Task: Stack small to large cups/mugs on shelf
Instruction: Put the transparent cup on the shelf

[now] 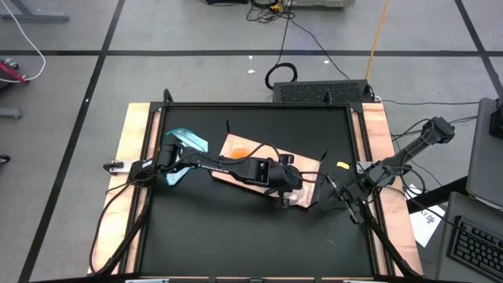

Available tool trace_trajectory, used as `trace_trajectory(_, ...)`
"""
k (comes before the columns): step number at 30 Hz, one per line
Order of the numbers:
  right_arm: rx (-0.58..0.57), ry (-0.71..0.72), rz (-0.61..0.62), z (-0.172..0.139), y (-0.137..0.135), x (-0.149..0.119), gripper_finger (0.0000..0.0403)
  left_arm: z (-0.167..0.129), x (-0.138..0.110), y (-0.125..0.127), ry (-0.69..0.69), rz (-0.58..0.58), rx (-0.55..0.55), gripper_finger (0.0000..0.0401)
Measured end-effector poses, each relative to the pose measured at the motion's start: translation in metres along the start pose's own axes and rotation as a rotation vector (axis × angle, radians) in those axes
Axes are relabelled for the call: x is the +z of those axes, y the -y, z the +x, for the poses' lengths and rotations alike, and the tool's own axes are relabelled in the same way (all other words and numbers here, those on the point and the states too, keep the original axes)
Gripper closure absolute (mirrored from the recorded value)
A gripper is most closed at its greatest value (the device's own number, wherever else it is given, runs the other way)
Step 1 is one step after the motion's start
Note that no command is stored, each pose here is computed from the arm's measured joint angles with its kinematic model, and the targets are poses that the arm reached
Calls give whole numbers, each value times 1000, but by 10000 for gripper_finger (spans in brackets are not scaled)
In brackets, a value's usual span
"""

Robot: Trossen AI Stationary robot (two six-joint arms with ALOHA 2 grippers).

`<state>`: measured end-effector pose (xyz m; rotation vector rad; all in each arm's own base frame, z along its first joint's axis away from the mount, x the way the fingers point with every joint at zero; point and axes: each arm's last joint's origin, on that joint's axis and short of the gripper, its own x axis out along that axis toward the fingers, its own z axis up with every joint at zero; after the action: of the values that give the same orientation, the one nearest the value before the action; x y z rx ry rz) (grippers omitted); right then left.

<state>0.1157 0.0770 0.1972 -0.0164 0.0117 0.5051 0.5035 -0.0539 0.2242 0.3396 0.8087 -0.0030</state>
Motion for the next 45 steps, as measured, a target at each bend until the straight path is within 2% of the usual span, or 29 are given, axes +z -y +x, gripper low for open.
trace_trajectory(12, 0, -7, -1, 0, 0, -1, 403, 20, -7, 6, -18, 23, 28, 370)
trace_trajectory(25, 1, -24, 5, 0, 0, -2, 403, 21, -7, 6, -13, 37, 49, 369)
trace_trajectory(28, 1, -25, 4, 0, 0, -2, 403, 21, -7, 6, -10, 35, 30, 354)
trace_trajectory(33, 1, -26, 4, 0, 0, -3, 403, 21, -8, 6, -18, 36, 17, 301)
trace_trajectory(37, 1, -30, 4, 0, 0, -3, 403, 31, -18, 11, -62, 45, 2, 270)
trace_trajectory(40, 1, -31, 5, 0, 0, -3, 403, 24, -12, 7, -38, 42, 16, 259)
trace_trajectory(45, 1, -29, 5, 0, 0, -3, 403, 29, -18, 10, -73, 64, 9, 259)
